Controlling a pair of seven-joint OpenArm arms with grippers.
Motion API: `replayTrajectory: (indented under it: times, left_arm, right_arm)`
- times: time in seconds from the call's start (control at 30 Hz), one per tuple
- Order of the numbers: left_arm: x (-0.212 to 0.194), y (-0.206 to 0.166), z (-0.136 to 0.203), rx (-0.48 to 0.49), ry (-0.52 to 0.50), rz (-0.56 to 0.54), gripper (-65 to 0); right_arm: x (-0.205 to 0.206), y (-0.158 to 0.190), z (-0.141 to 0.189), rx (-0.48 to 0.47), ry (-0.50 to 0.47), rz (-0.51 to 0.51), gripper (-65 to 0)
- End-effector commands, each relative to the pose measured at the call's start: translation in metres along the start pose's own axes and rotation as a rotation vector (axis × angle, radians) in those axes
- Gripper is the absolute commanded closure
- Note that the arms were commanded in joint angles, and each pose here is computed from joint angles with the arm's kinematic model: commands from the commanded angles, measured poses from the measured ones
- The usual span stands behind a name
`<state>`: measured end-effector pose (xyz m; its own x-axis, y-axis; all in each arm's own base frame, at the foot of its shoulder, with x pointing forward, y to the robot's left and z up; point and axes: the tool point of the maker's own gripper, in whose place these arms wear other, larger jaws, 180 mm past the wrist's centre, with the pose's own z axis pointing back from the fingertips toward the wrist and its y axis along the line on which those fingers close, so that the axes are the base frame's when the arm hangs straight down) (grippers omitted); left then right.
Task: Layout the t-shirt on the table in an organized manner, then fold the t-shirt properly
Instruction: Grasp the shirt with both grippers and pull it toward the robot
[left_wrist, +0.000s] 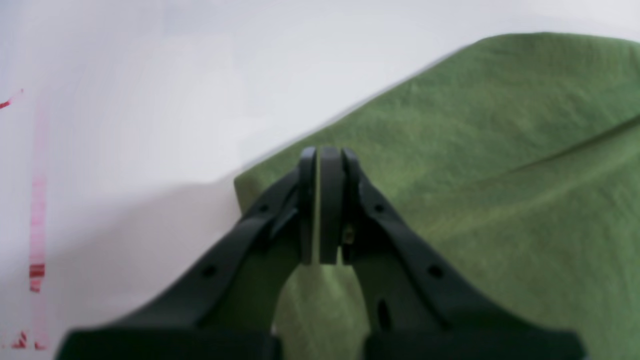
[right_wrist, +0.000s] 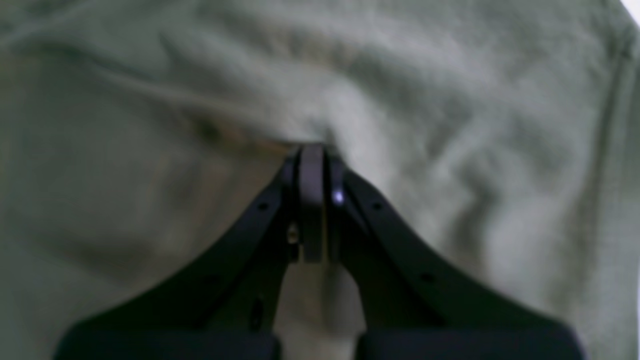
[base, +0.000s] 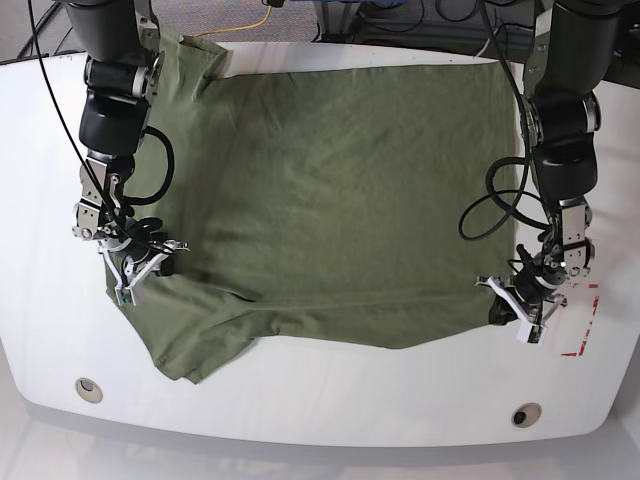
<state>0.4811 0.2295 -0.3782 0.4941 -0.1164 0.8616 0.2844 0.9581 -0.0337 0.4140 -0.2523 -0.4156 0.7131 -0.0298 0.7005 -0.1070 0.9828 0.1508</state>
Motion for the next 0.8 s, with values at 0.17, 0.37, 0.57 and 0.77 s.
replayTrajectory:
  times: [0.17, 0.37, 0.57, 0.77]
  left_arm:
    - [0.033, 0.002, 0.021, 0.026, -0.112, -0.103, 0.0]
    - [0.003, -0.019, 0.041, 0.022, -0.043, -0.183, 0.0]
    - [-0.016, -0.05, 0.063, 0.002, -0.033, -0.237, 0.0]
    - [-0.034, -0.077, 0.086, -0.014, -0.007, -0.277, 0.0]
  right_arm:
    - [0.05, 0.002, 0.032, -0.032, -0.098, 0.122, -1.0]
    - [0.042, 0.01, 0.053, -0.056, -0.079, 0.2, -0.8]
    - [0.024, 0.018, 0.074, -0.076, -0.104, 0.211, -0.8]
    - [0.0, 0.021, 0.101, -0.109, -0.099, 0.217, -0.8]
